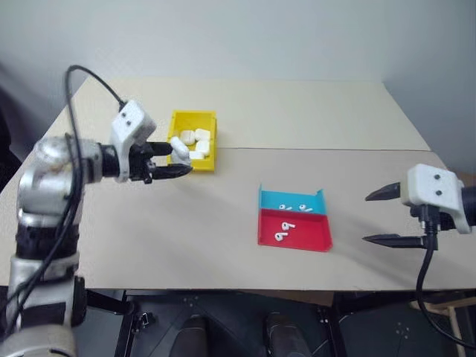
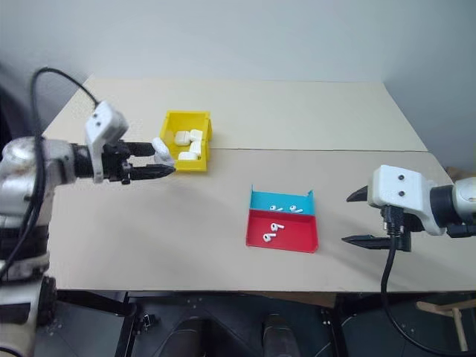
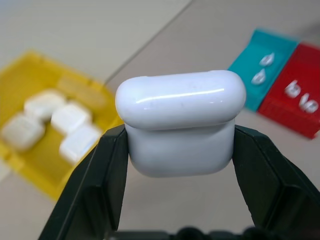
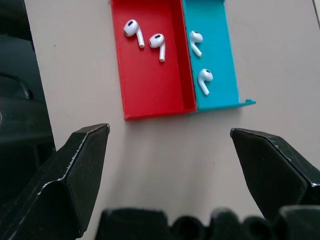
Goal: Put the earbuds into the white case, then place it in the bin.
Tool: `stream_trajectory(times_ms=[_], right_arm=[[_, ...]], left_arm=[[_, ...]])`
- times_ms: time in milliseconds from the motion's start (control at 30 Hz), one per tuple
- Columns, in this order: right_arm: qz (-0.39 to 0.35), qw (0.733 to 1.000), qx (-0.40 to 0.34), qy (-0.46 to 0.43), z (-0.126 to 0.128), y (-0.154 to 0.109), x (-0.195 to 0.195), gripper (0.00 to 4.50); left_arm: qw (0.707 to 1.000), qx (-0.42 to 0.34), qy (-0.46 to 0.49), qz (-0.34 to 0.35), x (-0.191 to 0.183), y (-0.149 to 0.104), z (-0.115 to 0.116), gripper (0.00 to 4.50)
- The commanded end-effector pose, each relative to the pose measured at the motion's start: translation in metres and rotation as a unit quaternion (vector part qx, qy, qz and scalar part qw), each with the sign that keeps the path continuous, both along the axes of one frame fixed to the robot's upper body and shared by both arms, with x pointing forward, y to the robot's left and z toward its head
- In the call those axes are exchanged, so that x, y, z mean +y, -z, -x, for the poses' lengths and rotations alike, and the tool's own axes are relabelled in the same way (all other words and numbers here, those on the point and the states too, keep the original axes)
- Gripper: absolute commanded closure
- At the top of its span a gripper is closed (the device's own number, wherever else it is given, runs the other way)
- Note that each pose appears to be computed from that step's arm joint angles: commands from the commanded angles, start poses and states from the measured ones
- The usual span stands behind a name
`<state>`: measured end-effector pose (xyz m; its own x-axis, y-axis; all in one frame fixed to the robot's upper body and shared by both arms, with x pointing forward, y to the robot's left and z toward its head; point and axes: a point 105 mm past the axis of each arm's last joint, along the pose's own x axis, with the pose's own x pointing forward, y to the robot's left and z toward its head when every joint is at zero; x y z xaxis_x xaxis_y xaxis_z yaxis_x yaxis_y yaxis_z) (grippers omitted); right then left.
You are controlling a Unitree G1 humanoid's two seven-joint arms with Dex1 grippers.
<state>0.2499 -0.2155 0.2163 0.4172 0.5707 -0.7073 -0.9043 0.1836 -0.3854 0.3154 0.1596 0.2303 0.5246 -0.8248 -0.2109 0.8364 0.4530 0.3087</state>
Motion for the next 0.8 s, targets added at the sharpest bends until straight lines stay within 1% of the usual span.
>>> stream_trajectory(times_ms=[33,100,200,233,333,433,467,600,800], right_arm=[[0.007,1.0,0.002,-0.022,0.001,-0.002,0.024,0.0],[0.004,0.999,0.004,-0.034,0.0,0.001,0.039,0.0],[0.023,0.998,-0.003,-0.064,-0.002,0.01,0.058,0.0],[0.03,0.997,-0.005,-0.073,-0.002,0.013,0.064,0.0],[0.045,0.993,-0.006,-0.107,-0.004,0.018,0.079,0.0],[0.084,0.984,-0.015,-0.155,-0.005,0.022,0.089,0.58],[0.096,0.982,-0.022,-0.164,-0.008,0.024,0.093,0.89],[0.138,0.973,-0.028,-0.186,-0.02,0.037,0.105,0.89],[0.167,0.964,-0.013,-0.205,-0.028,0.052,0.117,0.89]], left_arm=[[0.992,-0.1,0.049,0.056,-0.018,-0.005,0.022,1.69],[0.989,-0.109,0.064,0.077,-0.024,0.007,0.029,1.69],[0.973,-0.141,0.097,0.155,-0.029,0.014,0.043,1.69],[0.97,-0.147,0.107,0.16,-0.029,0.018,0.046,1.69],[0.966,-0.153,0.139,0.158,-0.029,0.03,0.054,1.69],[0.963,-0.155,0.159,0.156,-0.029,0.043,0.061,1.69],[0.964,-0.153,0.159,0.148,-0.029,0.049,0.061,1.69],[0.968,-0.154,0.152,0.129,-0.031,0.066,0.063,1.69],[0.967,-0.163,0.143,0.133,-0.034,0.071,0.07,1.69]])
